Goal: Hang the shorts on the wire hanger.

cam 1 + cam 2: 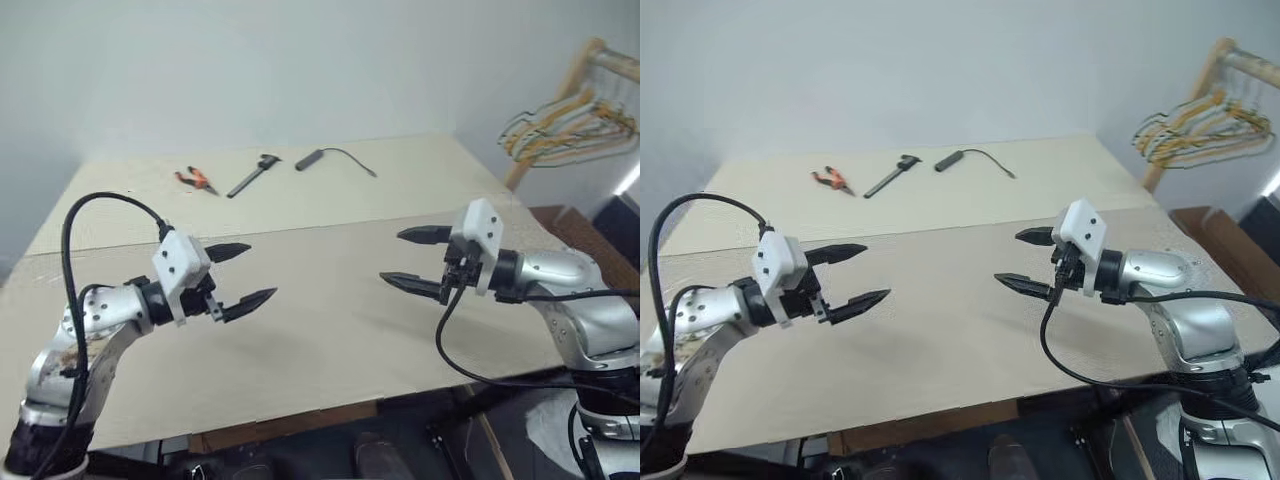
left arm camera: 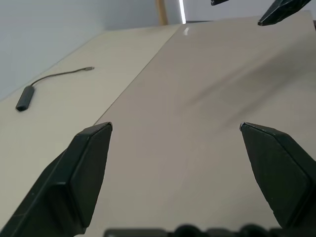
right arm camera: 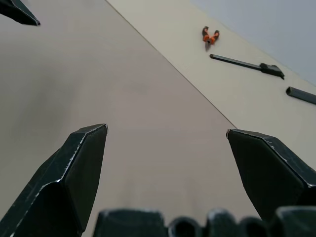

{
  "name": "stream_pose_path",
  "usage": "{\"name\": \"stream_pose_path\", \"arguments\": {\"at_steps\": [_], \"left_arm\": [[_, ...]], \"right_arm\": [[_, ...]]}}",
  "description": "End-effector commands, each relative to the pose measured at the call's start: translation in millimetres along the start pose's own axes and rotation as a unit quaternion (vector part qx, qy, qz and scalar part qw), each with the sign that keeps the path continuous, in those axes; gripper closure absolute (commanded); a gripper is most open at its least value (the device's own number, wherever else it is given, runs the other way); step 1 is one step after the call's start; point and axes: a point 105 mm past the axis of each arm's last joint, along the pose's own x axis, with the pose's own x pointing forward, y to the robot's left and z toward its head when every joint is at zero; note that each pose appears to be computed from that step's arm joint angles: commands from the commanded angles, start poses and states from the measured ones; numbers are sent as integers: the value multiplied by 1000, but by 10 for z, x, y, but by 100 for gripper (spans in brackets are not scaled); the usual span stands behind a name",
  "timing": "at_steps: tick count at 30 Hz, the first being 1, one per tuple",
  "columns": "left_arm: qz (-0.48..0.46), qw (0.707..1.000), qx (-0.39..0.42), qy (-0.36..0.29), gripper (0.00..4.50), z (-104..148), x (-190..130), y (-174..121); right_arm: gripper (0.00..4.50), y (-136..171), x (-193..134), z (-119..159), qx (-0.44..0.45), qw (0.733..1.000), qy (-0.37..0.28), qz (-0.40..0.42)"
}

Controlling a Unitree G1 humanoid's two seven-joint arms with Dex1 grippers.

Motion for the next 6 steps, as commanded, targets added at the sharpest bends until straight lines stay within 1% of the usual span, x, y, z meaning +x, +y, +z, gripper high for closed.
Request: {"name": "stream_pose_path", "arguments": {"at_steps": [1,6], "left_arm": [[4,1000,14,-12,0,127,-17,-17],[9,1000,24,12,0,44,-1,-16]], "right_arm": [[2,-15,-43,104,-29,1000,-6,4],[2,-23,-64,97,-34,999,0,6]]}}
